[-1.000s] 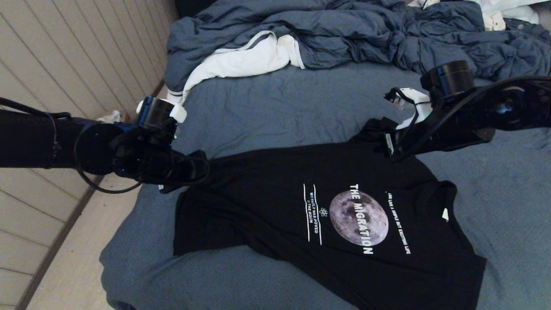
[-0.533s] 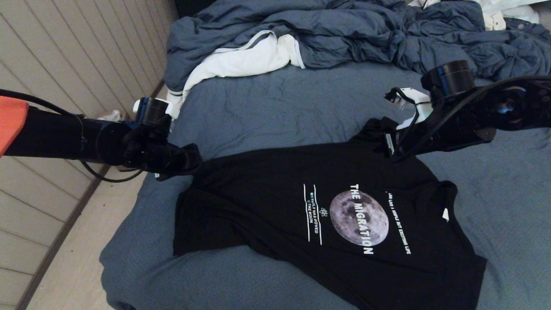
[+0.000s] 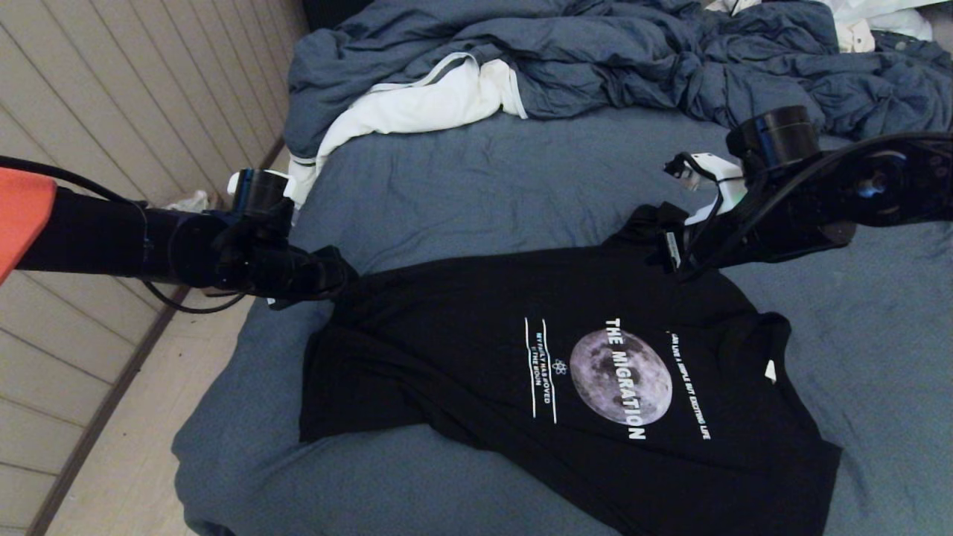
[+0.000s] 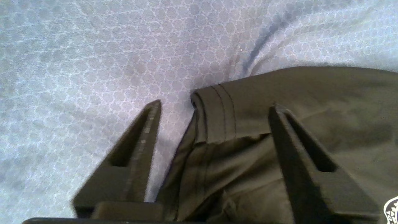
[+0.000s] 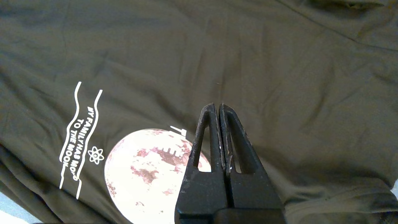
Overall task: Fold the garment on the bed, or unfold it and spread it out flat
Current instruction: Unford the black T-shirt
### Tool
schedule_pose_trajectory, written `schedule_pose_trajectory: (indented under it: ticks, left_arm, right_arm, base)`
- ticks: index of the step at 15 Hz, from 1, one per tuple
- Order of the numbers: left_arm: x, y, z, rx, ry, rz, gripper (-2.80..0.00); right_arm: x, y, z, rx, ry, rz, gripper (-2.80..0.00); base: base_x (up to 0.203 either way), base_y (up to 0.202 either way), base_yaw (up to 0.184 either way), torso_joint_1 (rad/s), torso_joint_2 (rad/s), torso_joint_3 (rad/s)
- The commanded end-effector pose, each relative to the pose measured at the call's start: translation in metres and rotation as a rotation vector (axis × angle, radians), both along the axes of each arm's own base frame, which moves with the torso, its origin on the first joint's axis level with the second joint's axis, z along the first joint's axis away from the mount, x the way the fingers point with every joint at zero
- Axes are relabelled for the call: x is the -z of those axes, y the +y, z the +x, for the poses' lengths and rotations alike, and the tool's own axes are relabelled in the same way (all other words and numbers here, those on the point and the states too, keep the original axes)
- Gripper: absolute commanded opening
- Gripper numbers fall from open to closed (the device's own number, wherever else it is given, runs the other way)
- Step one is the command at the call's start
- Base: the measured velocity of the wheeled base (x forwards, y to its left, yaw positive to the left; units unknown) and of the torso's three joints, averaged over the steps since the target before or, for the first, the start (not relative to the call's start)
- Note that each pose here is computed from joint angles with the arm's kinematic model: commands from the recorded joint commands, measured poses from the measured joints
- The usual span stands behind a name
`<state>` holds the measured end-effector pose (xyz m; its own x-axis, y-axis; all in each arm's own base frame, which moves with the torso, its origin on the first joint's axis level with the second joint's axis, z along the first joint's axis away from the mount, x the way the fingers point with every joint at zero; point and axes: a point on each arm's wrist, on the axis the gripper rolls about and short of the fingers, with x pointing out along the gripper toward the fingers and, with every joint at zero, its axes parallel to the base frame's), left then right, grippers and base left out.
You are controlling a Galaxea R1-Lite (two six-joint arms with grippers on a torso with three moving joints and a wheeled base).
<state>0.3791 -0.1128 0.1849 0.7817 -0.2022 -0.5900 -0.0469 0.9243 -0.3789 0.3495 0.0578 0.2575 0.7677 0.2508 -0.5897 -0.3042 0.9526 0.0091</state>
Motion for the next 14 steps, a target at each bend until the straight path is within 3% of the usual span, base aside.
schedule_pose_trajectory:
  ticks: [1,5,6,14]
  left_arm:
    - [0.012,-0.002,0.006,-0.002,0.018,0.003,0.0]
    - [0.022,-0.006,0.018,-0.002,0.006,0.0,0.0]
    - [0.023,-0.006,0.021,-0.003,0.003,-0.001,-2.8]
    - [0.019,-0.007,0.023,-0.004,-0.014,-0.007,-2.8]
  right_arm:
    - [0.002,0.0,0.0,-0.002,0.004,0.0,-2.8]
    - [0.002,0.0,0.0,-0.002,0.004,0.0,-2.8]
    - [0.002,0.0,0.0,-0.001,0.004,0.0,-2.8]
    - [0.002,0.0,0.0,0.0,0.003,0.001,-2.8]
  base:
    - [0.0,0.0,0.0,0.0,0.0,0.0]
    - [0.0,0.0,0.0,0.0,0.0,0.0]
    - [0.0,0.0,0.0,0.0,0.0,0.0]
    - [0.0,0.0,0.0,0.0,0.0,0.0]
